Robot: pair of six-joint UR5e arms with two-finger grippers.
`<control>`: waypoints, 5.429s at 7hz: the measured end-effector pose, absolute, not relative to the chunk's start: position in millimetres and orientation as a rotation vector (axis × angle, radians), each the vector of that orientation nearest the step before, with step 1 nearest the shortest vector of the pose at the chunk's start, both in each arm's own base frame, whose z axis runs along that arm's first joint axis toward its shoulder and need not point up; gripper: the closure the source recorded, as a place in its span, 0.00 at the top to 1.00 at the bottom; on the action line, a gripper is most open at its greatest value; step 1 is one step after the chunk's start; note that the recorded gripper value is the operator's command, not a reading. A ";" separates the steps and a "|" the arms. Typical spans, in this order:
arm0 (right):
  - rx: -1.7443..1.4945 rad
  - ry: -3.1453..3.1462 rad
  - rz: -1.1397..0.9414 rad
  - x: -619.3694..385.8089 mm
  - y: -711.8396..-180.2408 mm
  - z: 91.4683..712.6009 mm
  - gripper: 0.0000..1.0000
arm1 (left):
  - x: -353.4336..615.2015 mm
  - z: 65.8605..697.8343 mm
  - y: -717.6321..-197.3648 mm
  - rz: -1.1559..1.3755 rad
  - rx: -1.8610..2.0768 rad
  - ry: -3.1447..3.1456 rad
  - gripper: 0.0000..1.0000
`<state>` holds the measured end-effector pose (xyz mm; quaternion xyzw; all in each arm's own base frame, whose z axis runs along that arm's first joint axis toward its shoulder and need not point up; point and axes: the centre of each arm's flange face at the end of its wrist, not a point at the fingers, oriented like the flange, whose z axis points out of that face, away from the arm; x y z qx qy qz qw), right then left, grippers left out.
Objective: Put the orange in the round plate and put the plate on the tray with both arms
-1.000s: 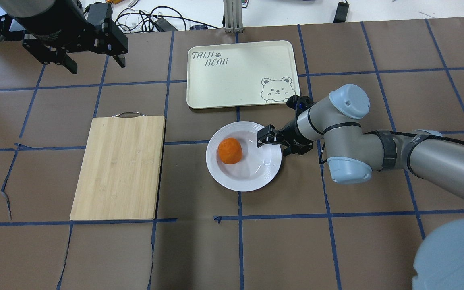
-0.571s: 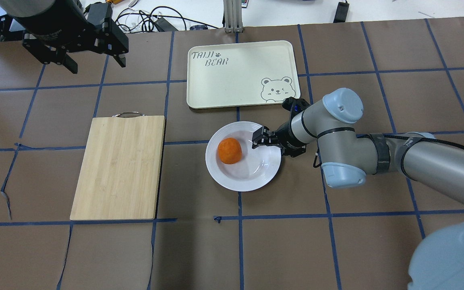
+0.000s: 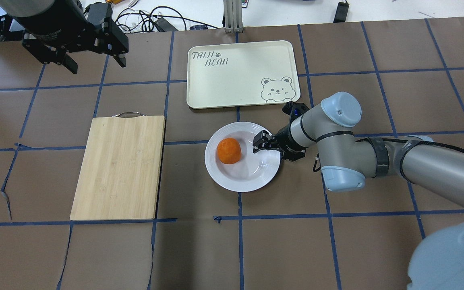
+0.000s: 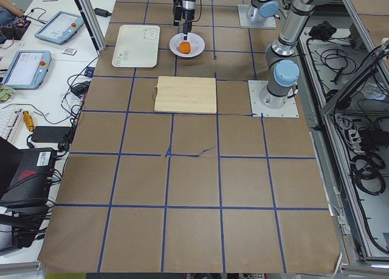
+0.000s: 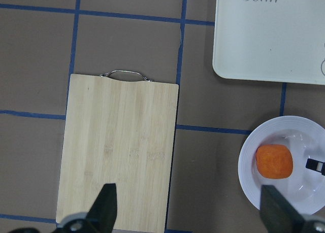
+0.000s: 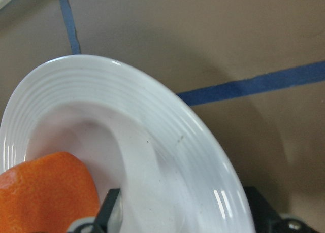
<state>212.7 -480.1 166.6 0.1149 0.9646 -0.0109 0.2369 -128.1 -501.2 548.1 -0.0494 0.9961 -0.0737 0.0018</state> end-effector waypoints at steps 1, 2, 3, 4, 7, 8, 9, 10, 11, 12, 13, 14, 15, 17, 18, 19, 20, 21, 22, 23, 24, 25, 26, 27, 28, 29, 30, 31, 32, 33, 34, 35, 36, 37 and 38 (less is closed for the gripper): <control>0.330 2.644 -0.016 212.7 -478.9 164.2 0.60 | -128.0 548.3 -501.0 -0.232 -0.155 3.126 1.00; 0.340 2.645 0.001 212.6 -477.1 159.2 0.44 | -128.5 548.4 -500.8 -0.232 -0.154 3.126 1.00; 0.353 2.647 0.019 212.8 -475.1 154.4 0.25 | -128.7 548.6 -500.6 -0.233 -0.153 3.126 1.00; 0.385 2.645 0.032 212.8 -473.8 153.2 0.16 | -128.9 548.9 -500.3 -0.234 -0.152 3.126 1.00; 0.460 2.638 0.031 212.4 -476.1 159.6 0.11 | -128.9 549.3 -499.8 -0.234 -0.154 3.124 1.00; 0.506 2.637 0.026 211.5 -477.1 164.8 0.11 | -128.7 550.0 -499.6 -0.235 -0.154 3.122 1.00; 0.555 2.628 0.019 211.2 -482.0 176.1 0.11 | -128.2 550.6 -499.6 -0.237 -0.155 3.121 1.00; 0.582 2.622 0.007 211.3 -493.5 195.4 0.11 | -127.7 551.0 -499.7 -0.238 -0.156 3.121 1.00; 0.591 2.622 -0.014 211.4 -510.8 220.4 0.11 | -127.5 551.2 -499.8 -0.239 -0.157 3.122 1.00; 0.593 2.627 -0.045 210.5 -529.5 242.3 0.11 | -127.6 551.3 -499.8 -0.239 -0.157 3.122 1.00; 0.591 2.623 -0.085 209.2 -548.7 260.3 0.11 | -128.2 551.2 -499.6 -0.239 -0.156 3.122 1.00; 0.587 2.614 -0.139 207.0 -575.1 275.9 0.11 | -128.9 550.9 -499.4 -0.238 -0.154 3.122 1.00; 0.590 2.599 -0.194 204.0 -610.3 287.3 0.11 | -129.6 550.5 -499.3 -0.237 -0.152 3.123 1.00; 0.596 2.577 -0.250 202.9 -677.0 278.1 0.11 | -129.9 549.6 -499.4 -0.234 -0.151 3.122 1.00; 0.590 2.569 -0.261 204.1 -698.3 259.1 0.12 | -129.5 549.4 -499.6 -0.233 -0.152 3.123 1.00; 0.582 2.561 -0.277 204.7 -710.8 241.4 0.14 | -128.9 549.1 -499.9 -0.232 -0.154 3.123 1.00; 0.579 2.561 -0.287 204.7 -715.8 229.3 0.15 | -128.6 549.1 -500.0 -0.232 -0.155 3.123 1.00; 0.580 2.563 -0.296 204.5 -718.6 220.9 0.31 | -128.4 549.1 -500.0 -0.232 -0.155 3.123 1.00; 0.577 2.560 -0.309 204.7 -721.2 209.6 0.43 | -128.4 549.1 -500.0 -0.232 -0.154 3.123 1.00; 0.571 2.554 -0.334 204.9 -723.3 199.8 0.69 | -128.7 548.8 -500.0 -0.231 -0.152 3.123 1.00; 0.563 2.553 -0.348 204.9 -723.7 194.6 0.95 | -129.0 548.5 -499.9 -0.231 -0.151 3.124 1.00; 0.548 2.559 -0.357 204.0 -723.4 193.4 1.00 | -129.1 548.4 -499.9 -0.230 -0.152 3.124 1.00; 0.531 2.583 -0.381 196.2 -724.5 195.3 1.00 | -129.2 548.3 -499.8 -0.230 -0.153 3.124 1.00; 0.497 2.627 -0.422 179.0 -727.0 201.5 1.00 | -129.0 548.4 -499.8 -0.230 -0.153 3.124 1.00; 0.457 2.670 -0.428 162.0 -726.2 215.2 1.00 | -128.6 548.7 -499.6 -0.231 -0.153 3.123 1.00; 0.437 2.746 -0.375 148.3 -717.9 240.8 1.00 | -128.4 548.9 -499.5 -0.232 -0.154 3.123 1.00; 0.414 2.891 -0.294 133.6 -701.7 273.8 1.00 | -128.2 549.0 -499.5 -0.232 -0.156 3.124 1.00; 0.383 3.033 -0.223 121.7 -680.5 312.1 1.00 | -128.0 549.0 -499.5 -0.232 -0.156 3.124 1.00; 0.354 3.109 -0.160 118.4 -655.8 352.8 1.00 | -128.1 549.1 -499.5 -0.232 -0.155 3.123 1.00; 0.290 3.149 -0.087 122.7 -625.6 394.0 1.00 | -128.4 549.1 -499.4 -0.232 -0.154 3.123 1.00; 0.198 3.169 -0.030 132.4 -595.7 429.0 1.00 | -128.6 549.0 -499.4 -0.232 -0.154 3.123 1.00; 0.111 3.177 -0.001 141.0 -566.6 458.8 1.00 | -128.6 548.8 -499.3 -0.232 -0.154 3.123 1.00; -0.013 3.179 0.037 143.1 -543.2 477.6 1.00 | -128.7 548.7 -499.3 -0.231 -0.154 3.123 1.00; -0.168 3.167 0.083 142.5 -528.7 487.2 1.00 | -128.9 548.8 -499.3 -0.231 -0.152 3.123 1.00; -0.270 3.144 0.091 143.3 -521.4 495.2 1.00 | -129.2 548.8 -499.2 -0.231 -0.151 3.124 1.00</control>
